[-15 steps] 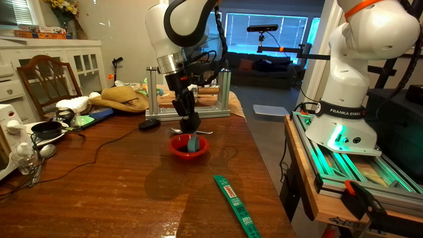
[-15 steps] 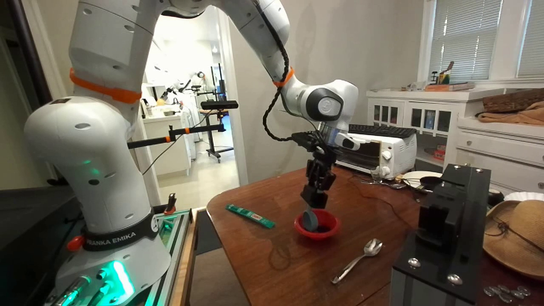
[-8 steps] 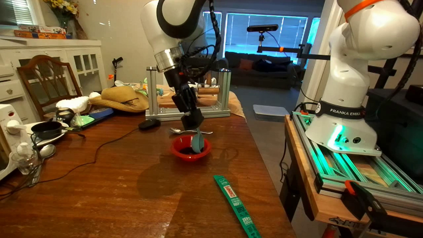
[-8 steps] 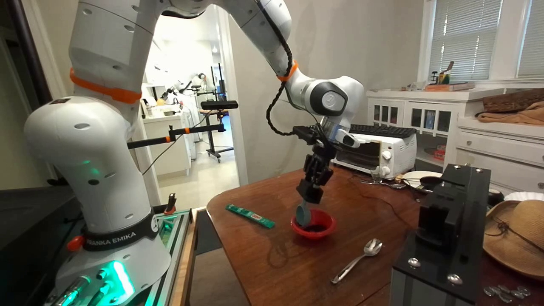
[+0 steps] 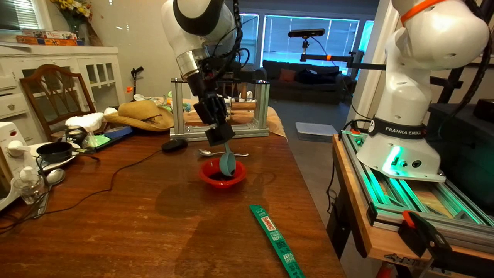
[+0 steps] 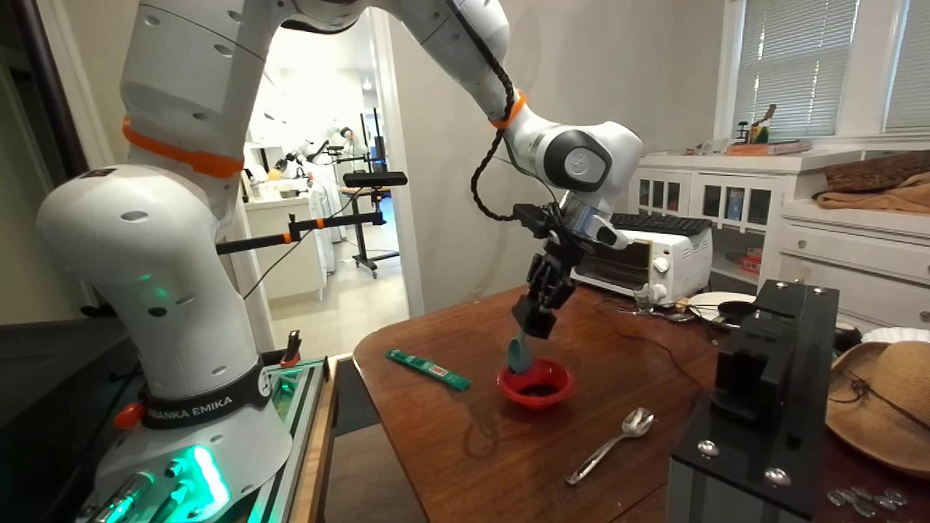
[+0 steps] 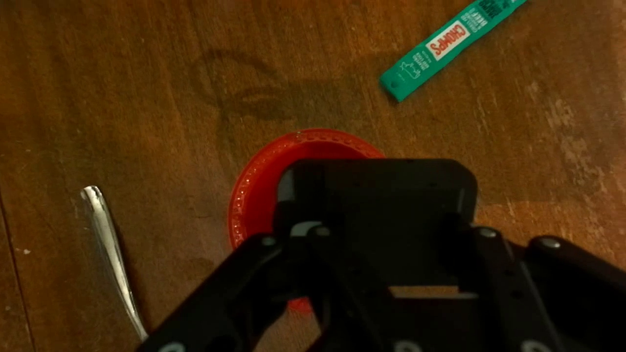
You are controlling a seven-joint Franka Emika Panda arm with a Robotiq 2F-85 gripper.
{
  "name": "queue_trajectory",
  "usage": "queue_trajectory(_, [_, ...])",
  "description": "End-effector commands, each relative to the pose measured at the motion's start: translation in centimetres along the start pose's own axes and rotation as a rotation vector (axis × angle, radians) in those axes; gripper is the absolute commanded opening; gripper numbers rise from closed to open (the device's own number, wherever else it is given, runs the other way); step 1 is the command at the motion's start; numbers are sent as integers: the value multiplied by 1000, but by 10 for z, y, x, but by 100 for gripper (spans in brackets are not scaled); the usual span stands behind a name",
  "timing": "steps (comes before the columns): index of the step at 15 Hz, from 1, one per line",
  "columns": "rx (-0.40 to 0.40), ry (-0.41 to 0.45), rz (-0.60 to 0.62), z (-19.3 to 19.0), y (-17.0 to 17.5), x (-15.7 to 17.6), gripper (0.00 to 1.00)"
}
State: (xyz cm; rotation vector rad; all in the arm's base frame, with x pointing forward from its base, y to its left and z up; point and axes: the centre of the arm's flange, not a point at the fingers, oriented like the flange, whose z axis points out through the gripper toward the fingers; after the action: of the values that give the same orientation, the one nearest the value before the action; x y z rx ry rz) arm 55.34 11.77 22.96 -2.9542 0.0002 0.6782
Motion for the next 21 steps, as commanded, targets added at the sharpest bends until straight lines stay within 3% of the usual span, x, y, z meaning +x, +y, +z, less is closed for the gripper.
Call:
queue_trajectory(1, [84,-71,60,-13,5,14,23])
queue_trajectory(9, [222,-229,159,-37,33,20,23])
queue_trajectory(15, [282,-423,248,-53,53,18,23])
queue_trajectory(21, [344,-528,303,-67,66,21,23])
